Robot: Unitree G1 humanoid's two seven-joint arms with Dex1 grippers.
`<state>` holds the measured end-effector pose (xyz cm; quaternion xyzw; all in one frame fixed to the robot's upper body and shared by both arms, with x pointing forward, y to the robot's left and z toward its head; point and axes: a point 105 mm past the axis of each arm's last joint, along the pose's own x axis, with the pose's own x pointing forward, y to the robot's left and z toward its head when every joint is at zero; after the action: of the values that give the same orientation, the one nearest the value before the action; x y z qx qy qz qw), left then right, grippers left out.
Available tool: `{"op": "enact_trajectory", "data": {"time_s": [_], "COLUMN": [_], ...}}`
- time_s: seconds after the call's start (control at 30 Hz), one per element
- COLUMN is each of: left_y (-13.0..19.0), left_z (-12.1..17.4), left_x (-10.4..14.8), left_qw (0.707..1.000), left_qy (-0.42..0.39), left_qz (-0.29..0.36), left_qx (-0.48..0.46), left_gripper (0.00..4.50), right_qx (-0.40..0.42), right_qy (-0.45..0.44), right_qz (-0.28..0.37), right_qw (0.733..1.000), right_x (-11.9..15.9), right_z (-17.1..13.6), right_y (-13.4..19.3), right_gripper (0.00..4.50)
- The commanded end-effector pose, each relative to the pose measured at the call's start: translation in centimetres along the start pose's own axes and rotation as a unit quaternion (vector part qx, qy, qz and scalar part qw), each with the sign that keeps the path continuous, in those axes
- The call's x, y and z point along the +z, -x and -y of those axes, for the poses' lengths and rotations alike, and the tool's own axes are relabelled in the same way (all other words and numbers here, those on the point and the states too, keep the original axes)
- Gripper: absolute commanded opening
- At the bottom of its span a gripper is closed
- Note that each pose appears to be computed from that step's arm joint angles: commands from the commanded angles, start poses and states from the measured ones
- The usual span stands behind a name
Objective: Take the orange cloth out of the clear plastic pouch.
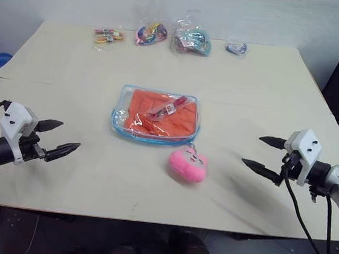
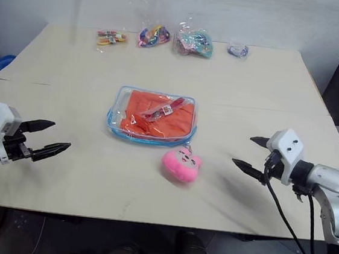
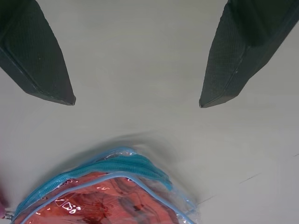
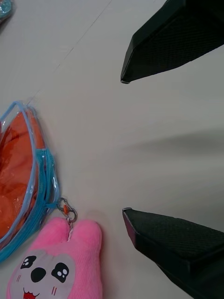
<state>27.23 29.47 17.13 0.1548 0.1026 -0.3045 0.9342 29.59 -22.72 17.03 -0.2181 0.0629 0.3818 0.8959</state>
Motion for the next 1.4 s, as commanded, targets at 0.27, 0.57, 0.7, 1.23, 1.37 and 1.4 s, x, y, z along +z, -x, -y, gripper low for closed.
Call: {"op": "enact_trajectory", "data": {"time_s": [0.27, 0.57, 0.7, 1.23, 1.37, 1.4], "left_y": [0.6, 0.7, 0.5, -4.5, -8.8, -9.8], "left_z": [-0.6, 0.3, 0.3, 3.9, 6.4, 6.9], "left_x": [1.0, 0.5, 0.4, 6.6, 8.4, 8.8], "left_qw": [0.999, 1.0, 1.0, 0.994, 0.987, 0.985], "left_qy": [-0.019, -0.014, -0.026, -0.003, -0.046, -0.054], "left_qz": [0.012, 0.0, -0.002, 0.083, 0.08, 0.082], "left_qx": [0.022, 0.003, 0.002, -0.074, -0.129, -0.14], "left_gripper": [4.5, 4.5, 4.5, 4.5, 4.5, 4.5], "right_qx": [-0.002, -0.001, -0.004, -0.016, 0.03, 0.036], "right_qy": [0.031, 0.013, 0.007, -0.005, 0.002, 0.003], "right_qz": [0.009, 0.004, 0.006, 0.074, 0.088, 0.087], "right_qw": [0.999, 1.0, 1.0, 0.997, 0.996, 0.996], "right_x": [1.1, 0.6, 0.6, 5.5, 7.5, 7.6], "right_z": [0.8, 0.4, 0.4, -2.1, -5.0, -5.5], "right_y": [0.3, 0.0, -0.1, -2.3, -2.7, -2.7], "right_gripper": [4.45, 4.45, 4.45, 4.45, 4.45, 4.45]}}
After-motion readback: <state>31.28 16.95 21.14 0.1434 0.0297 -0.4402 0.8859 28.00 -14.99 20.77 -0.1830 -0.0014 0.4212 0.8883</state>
